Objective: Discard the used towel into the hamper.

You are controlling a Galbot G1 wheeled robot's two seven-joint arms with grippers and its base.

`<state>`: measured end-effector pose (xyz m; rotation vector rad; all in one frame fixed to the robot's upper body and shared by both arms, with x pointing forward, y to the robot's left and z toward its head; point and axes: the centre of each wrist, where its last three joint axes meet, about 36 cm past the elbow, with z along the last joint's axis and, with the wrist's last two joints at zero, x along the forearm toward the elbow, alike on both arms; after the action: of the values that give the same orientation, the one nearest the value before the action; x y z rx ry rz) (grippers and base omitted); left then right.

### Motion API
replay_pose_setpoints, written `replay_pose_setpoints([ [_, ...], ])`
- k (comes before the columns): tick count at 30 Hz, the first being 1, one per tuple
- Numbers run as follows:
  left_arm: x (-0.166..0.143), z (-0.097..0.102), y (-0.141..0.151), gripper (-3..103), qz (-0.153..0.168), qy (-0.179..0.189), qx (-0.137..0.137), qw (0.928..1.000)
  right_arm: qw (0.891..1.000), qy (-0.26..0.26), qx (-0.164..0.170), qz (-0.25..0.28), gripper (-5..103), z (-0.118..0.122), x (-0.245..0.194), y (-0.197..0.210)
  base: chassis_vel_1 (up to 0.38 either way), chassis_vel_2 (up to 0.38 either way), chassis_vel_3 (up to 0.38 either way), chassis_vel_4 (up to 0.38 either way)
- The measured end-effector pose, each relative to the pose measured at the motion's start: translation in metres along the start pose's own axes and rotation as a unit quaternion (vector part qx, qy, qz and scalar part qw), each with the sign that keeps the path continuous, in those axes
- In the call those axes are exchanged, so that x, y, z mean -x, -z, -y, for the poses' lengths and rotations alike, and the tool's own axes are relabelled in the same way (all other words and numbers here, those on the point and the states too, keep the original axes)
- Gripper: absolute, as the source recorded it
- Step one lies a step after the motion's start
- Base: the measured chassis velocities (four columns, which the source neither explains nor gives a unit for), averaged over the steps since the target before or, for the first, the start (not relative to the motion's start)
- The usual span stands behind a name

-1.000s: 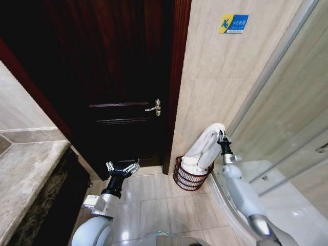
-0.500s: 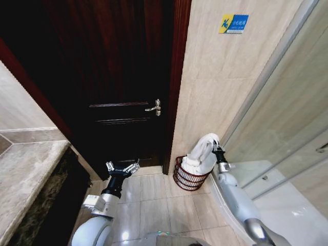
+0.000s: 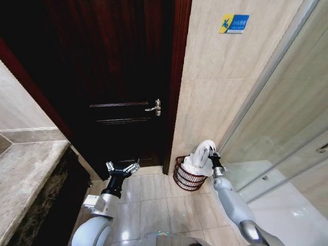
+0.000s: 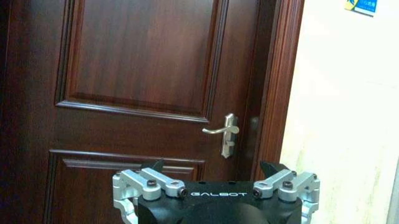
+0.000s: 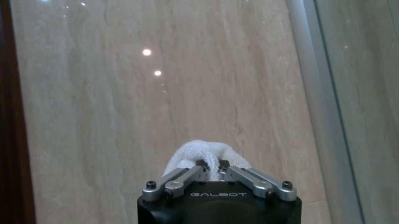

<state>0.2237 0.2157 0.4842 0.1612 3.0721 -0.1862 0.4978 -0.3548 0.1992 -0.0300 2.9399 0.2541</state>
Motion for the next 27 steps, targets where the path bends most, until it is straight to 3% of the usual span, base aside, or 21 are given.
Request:
replay_pose_setpoints([
  [12,0.000,0.000,0.000,100,0.000,0.000,0.000,1.0000,1.000,-0.002,0.012,-0.002,3,-0.006,-0.027,-0.013,0.000,0.000,0.000,0.000],
  [27,0.000,0.000,0.000,100,0.000,0.000,0.000,1.0000,1.000,0.025,-0.003,-0.013,3,0.003,-0.048,-0.018,-0.004,0.003,0.003,-0.002],
])
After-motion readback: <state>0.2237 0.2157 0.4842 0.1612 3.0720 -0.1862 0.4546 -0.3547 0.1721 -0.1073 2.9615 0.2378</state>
